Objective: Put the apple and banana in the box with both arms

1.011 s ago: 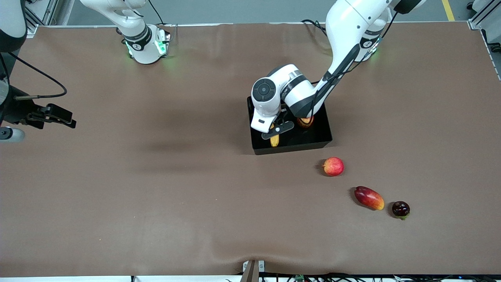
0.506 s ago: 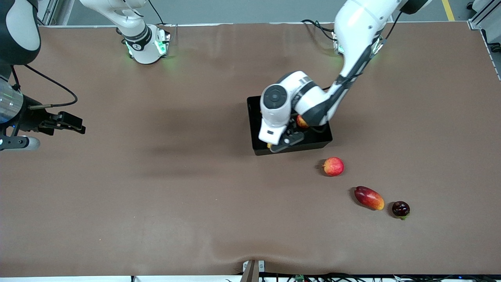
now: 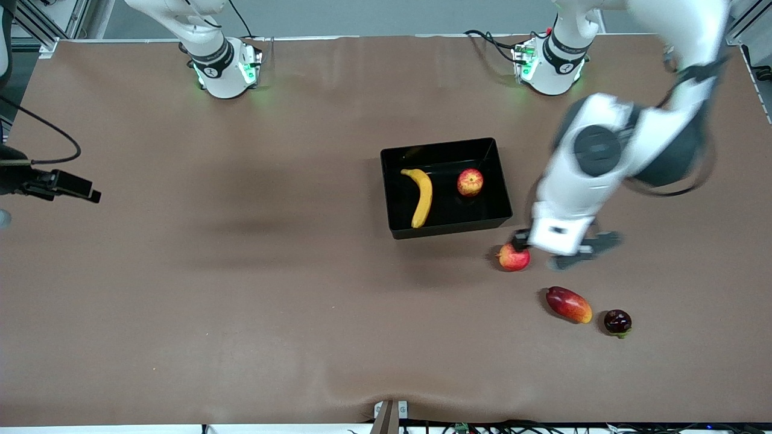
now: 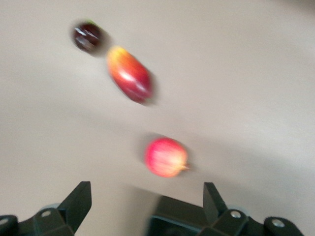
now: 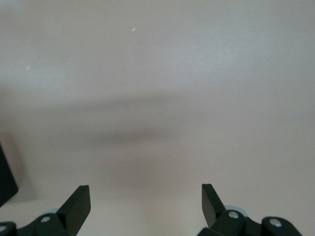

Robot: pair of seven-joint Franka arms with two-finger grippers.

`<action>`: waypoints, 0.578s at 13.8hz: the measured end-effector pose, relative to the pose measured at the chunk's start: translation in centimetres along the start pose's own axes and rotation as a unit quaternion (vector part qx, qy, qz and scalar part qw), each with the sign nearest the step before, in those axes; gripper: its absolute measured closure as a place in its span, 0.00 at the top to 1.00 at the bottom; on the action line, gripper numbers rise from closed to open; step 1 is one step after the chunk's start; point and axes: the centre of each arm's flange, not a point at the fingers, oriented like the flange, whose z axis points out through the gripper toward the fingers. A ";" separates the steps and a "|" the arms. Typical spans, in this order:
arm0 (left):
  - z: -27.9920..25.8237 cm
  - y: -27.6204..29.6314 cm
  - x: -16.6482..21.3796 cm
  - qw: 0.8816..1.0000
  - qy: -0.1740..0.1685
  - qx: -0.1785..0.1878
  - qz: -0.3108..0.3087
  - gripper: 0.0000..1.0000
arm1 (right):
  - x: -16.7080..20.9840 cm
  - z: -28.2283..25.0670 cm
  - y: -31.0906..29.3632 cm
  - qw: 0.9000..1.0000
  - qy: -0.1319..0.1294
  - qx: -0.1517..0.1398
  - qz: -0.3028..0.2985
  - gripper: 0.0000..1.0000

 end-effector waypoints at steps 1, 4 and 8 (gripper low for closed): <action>-2.0 -2.3 0.9 1.000 -0.004 0.007 0.012 1.00 | -0.8 -0.5 -1.1 1.000 -0.008 -0.001 -0.009 1.00; -7.0 -8.0 2.1 0.998 -0.020 0.008 0.053 1.00 | -3.0 -1.9 -2.8 0.999 -0.028 -0.002 -0.023 1.00; -11.3 -13.2 2.0 0.995 -0.018 -0.009 0.098 1.00 | -4.7 -2.2 -3.1 0.999 -0.044 -0.008 -0.026 1.00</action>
